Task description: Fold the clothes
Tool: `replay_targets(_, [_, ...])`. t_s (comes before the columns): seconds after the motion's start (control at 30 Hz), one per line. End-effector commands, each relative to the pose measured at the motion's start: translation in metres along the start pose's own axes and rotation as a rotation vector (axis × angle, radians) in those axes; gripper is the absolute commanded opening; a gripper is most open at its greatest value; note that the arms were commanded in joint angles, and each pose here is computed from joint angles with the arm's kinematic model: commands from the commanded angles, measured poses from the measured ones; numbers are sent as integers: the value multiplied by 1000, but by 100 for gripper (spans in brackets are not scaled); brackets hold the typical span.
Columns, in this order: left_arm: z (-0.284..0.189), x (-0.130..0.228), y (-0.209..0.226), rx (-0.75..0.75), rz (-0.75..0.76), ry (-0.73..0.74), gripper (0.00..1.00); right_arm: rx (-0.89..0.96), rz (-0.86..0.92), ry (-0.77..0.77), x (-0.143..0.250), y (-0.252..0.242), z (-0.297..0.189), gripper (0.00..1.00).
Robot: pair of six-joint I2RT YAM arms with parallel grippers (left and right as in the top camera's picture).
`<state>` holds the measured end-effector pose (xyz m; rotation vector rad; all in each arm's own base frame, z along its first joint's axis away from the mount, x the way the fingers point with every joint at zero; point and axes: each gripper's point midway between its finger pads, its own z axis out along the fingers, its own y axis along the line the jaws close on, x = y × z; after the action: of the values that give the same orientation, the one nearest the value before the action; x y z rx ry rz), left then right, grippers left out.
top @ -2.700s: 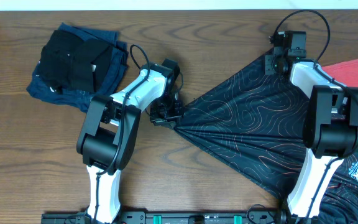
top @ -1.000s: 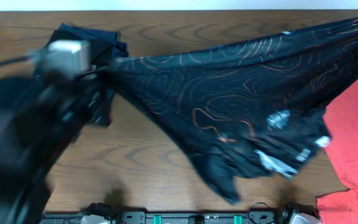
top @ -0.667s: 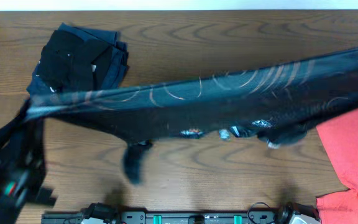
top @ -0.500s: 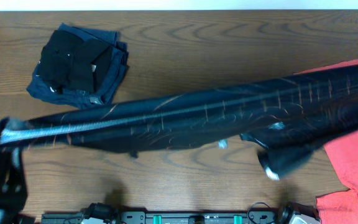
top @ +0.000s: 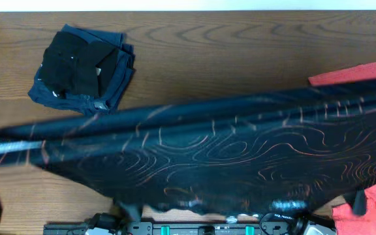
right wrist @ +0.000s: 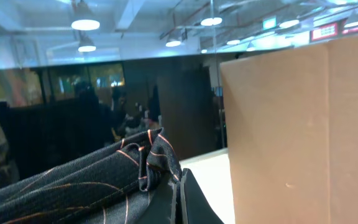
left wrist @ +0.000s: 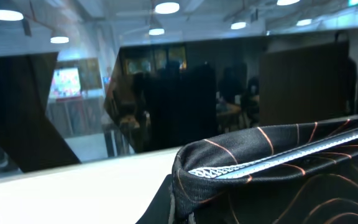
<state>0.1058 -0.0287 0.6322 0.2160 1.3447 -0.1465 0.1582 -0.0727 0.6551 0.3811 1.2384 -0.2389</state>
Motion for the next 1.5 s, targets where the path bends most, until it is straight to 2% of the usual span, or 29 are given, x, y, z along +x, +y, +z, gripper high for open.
replay_targets(0.0, [65, 41, 10, -47, 11, 172, 6, 12, -33, 110, 36, 1, 43, 1])
replay_targets(0.1, [115, 82, 9, -37, 7, 315, 6, 10, -40, 218, 70, 3, 72, 1])
replay_targets(0.2, [170, 132, 8, -26, 5, 462, 6, -36, -46, 367, 121, 12, 107, 1])
replay_targets(0.43, [281, 274, 4, -6, 3, 766, 6, -182, -10, 725, 270, 40, 186, 2])
replay_targets(0.6, [345, 379, 0, 0, -2, 885, 6, -197, -13, 950, 392, 53, 222, 5])
replay_targets(0.73, [377, 447, -3, -28, -65, 929, 7, -211, -10, 1069, 483, 66, 240, 10])
replay_targets(0.77, [384, 462, -4, -40, -88, 935, 10, -229, -5, 1081, 503, 72, 245, 13])
replay_targets(0.83, [392, 479, -4, -51, -110, 935, 56, -265, 5, 1087, 527, 82, 251, 50])
replay_targets(0.87, [394, 484, -4, -55, -107, 937, 71, -267, 5, 1084, 532, 83, 253, 64])
replay_targets(0.9, [394, 486, -1, -72, -99, 939, 89, -263, 1, 1077, 534, 82, 255, 74])
replay_targets(0.93, [392, 486, 5, -104, -82, 943, 94, -255, -3, 1066, 532, 80, 258, 79])
replay_targets(1.0, [386, 474, 17, -165, -44, 944, 100, -239, 0, 1046, 521, 71, 262, 81])
replay_targets(1.07, [376, 457, 29, -212, -15, 946, 98, -209, 7, 1045, 508, 54, 261, 83])
replay_targets(1.17, [355, 425, 30, -211, -18, 953, 98, -138, 25, 1108, 495, 21, 244, 82])
replay_targets(1.23, [338, 404, 30, -209, -21, 962, 98, -86, 38, 1191, 498, 0, 226, 73])
replay_targets(1.27, [331, 397, 30, -211, -28, 970, 98, -66, 44, 1234, 502, -8, 216, 61])
replay_targets(1.33, [308, 382, 22, -175, -61, 1004, 98, -3, 58, 1356, 520, -28, 191, 27])
replay_targets(1.43, [278, 367, 3, -77, -119, 1060, 98, 71, 117, 1504, 552, -40, 161, 4])
replay_targets(1.47, [269, 363, -3, -47, -140, 1078, 98, 79, 132, 1550, 564, -41, 150, 1])
